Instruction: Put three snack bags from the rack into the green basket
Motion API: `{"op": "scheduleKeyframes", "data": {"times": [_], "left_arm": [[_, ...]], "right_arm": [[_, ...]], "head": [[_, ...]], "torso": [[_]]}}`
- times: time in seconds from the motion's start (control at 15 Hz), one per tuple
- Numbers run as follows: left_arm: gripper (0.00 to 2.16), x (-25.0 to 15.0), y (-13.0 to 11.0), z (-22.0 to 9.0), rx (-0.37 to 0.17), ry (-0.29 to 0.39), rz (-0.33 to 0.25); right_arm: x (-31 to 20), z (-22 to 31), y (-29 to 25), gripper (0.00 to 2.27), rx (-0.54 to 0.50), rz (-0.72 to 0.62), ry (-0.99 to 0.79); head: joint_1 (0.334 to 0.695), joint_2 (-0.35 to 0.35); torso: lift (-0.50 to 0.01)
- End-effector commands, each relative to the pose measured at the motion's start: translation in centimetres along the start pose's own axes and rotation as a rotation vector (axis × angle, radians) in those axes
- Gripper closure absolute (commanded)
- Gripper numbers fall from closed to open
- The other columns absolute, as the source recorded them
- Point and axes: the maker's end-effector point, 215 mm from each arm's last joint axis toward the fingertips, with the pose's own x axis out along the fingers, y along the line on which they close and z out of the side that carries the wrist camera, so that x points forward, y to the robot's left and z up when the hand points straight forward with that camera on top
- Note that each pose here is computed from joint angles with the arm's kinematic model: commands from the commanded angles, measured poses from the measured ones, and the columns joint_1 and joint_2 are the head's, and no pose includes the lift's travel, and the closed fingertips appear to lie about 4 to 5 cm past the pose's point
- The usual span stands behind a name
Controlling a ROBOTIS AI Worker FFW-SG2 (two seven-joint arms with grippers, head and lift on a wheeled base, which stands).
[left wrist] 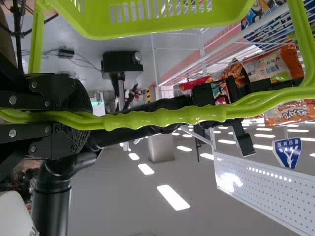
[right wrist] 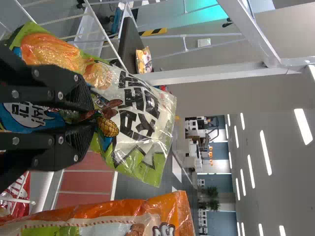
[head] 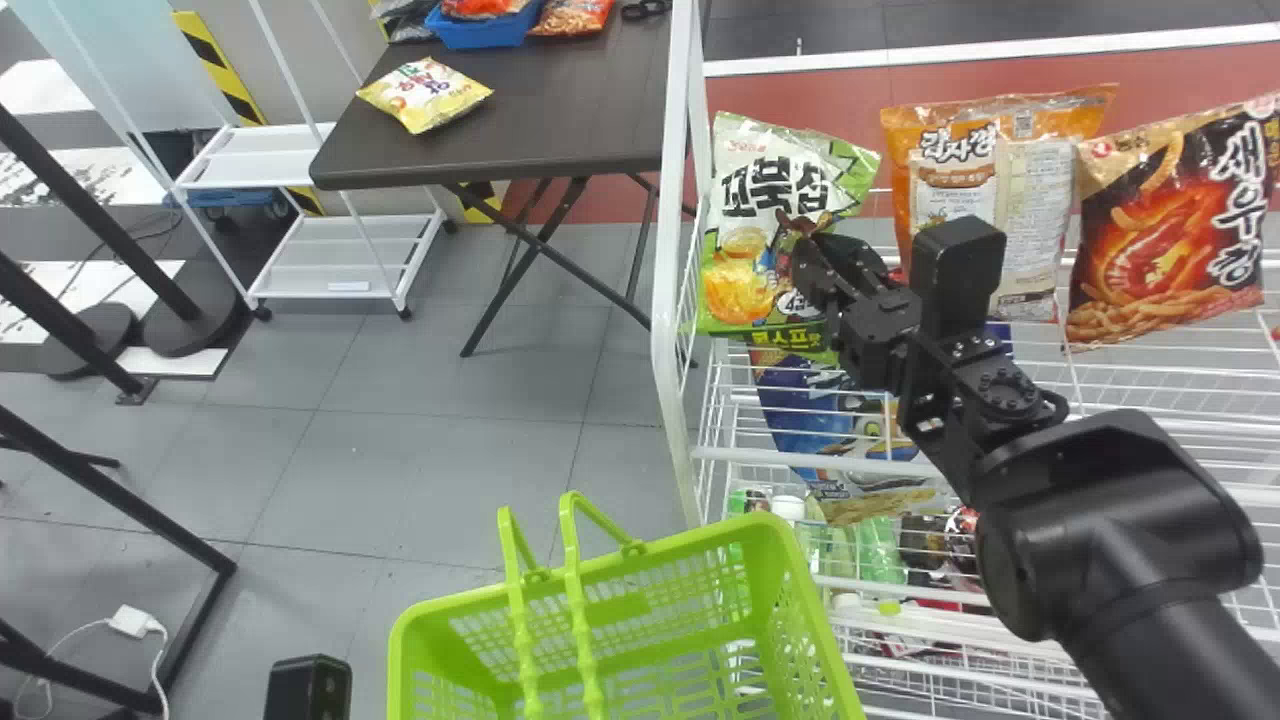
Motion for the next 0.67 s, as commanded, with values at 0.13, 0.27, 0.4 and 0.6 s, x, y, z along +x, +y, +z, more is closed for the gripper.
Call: {"op": "scheduleKeyframes", "data": {"times": [0.13, 0.27, 0.4, 0.6], "left_arm": [[2.15, -0.1, -0.2, 0.0, 0.000, -0.002, -0.012], [2.15, -0.2, -0.4, 0.3, 0.006, -0.008, -0.016], [2.15, -0.2, -0.5, 0.6, 0.014, -0.010, -0.019], [2.15, 0.2, -0.8, 1.6, 0.034, -0.011, -0.028]], "right_arm": [[-1.7, 2.6, 1.8, 2.25, -0.020, 0.013, -0.055], [-4.0, 3.2, 1.4, 2.25, 0.010, -0.012, -0.046], [-7.3, 4.6, 0.1, 2.26, 0.049, -0.055, -0.062], [-12.6, 6.3, -0.3, 2.25, 0.084, -0.083, -0.092]], "head": [[0.695, 0.220], [0.695, 0.230], [0.695, 0.230], [0.695, 0.191]], "torso": [[0.000], [0.000], [0.000], [0.000]]}}
